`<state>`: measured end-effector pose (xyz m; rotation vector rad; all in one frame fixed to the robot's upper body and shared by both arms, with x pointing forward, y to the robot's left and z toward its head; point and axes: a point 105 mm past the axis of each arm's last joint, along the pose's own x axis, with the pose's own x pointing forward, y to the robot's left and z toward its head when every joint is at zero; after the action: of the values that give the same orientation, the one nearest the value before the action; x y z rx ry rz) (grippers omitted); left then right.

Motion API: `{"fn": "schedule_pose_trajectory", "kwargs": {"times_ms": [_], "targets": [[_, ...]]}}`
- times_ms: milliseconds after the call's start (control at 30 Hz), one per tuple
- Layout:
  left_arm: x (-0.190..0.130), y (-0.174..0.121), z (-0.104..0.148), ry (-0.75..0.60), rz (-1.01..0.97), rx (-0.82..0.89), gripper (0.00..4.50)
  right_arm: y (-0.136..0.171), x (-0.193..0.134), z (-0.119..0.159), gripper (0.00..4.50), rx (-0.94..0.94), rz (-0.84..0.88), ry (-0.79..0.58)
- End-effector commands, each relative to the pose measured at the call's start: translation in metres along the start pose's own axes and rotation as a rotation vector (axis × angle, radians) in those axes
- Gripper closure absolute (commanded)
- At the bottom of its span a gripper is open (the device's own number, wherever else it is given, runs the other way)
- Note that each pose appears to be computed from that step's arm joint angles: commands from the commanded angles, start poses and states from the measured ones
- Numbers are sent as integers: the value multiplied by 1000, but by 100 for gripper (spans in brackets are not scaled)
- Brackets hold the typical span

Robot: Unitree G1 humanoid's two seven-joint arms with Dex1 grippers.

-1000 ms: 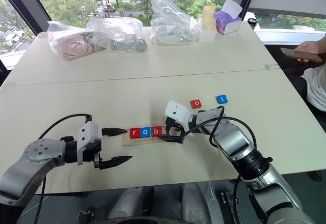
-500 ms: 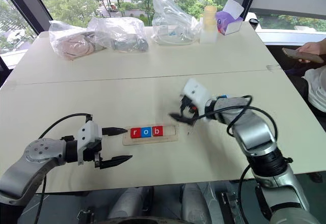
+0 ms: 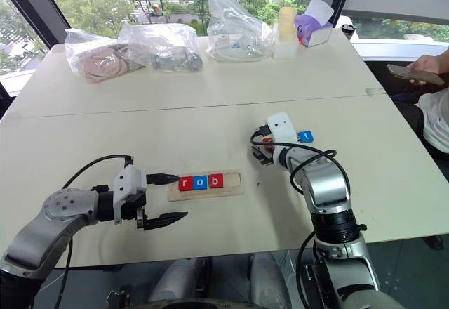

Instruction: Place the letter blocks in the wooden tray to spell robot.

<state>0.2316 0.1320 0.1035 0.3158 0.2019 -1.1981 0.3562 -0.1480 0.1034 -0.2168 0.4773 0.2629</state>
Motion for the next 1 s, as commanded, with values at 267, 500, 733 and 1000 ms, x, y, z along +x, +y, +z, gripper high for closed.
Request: {"fn": "schedule_pose_trajectory", "kwargs": {"times_ms": [267,500,733,1000], "targets": [[-1,0,5,-15,17,19,0,5,0,-5,231,44,-9,28],[1,0,4,-20,12,14,0,12,-32,-28,330,103,-30,121],[4,-1,3,-24,-12,9,0,30,-69,-51,330,204,-5,140],[6,0,3,-22,-31,14,0,35,-78,-56,226,227,28,129]]}}
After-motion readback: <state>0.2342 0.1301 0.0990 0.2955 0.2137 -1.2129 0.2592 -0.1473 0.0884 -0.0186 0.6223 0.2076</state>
